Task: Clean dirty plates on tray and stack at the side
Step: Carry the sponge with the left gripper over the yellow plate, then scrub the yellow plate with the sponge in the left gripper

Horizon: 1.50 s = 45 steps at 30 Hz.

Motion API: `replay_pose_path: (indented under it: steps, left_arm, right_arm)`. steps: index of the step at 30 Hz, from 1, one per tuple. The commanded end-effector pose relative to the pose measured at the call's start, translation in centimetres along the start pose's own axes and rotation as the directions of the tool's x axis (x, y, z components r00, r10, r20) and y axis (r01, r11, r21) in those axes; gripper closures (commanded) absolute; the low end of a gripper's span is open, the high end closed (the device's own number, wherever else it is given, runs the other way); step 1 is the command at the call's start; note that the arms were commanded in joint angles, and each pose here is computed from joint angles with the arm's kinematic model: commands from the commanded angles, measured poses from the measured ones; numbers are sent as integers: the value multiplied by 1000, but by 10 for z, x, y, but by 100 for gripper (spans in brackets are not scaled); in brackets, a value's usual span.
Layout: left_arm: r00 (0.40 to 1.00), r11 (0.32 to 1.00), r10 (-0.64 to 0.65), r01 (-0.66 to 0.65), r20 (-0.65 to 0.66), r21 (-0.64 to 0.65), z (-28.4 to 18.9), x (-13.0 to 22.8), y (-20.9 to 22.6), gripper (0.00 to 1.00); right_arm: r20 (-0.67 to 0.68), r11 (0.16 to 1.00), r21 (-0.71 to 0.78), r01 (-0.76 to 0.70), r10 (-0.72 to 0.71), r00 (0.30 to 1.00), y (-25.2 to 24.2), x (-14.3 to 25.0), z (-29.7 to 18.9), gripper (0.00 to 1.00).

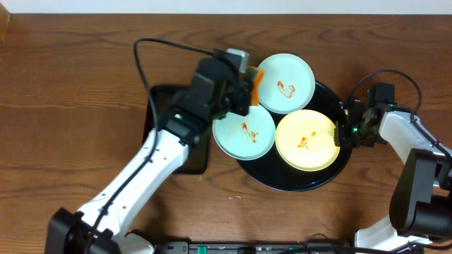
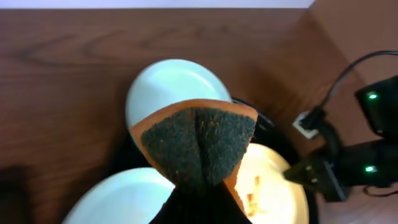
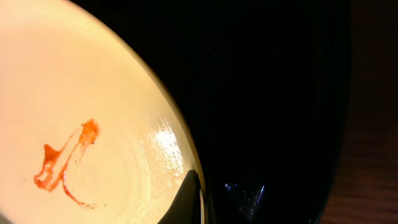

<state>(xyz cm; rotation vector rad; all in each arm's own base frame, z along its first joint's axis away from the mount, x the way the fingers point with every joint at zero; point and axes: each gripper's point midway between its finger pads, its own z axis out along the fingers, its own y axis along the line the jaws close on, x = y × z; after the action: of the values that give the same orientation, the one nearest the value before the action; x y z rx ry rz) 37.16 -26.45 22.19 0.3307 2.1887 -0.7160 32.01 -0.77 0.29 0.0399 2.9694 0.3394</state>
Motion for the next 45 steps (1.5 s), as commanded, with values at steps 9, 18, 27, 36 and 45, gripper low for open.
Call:
replay_pose_path:
  steps: [9, 18, 27, 36, 45]
  left_arm:
    - [951, 999, -13, 23, -308, 28, 91, 45, -57, 93]
    - [872, 997, 65, -41, -485, 60, 140, 133, -84, 92]
    - [831, 986, 162, -110, -532, 128, 163, 187, -107, 93]
    - [845, 965, 262, -220, -466, 142, 180, 188, -109, 92]
    - [871, 949, 315, -278, -377, 149, 192, 171, -112, 92]
  right_arm:
    - [-21, 1000, -16, -10, 10, 1000, 2, 8, 3, 99]
    - [-20, 1000, -15, -10, 10, 1000, 2, 8, 3, 99]
    - [-21, 1000, -16, -11, 10, 1000, 2, 8, 3, 99]
    - [-25, 1000, -16, -11, 11, 1000, 3, 9, 3, 99]
    - [-32, 1000, -17, -13, 13, 999, 3, 11, 3, 99]
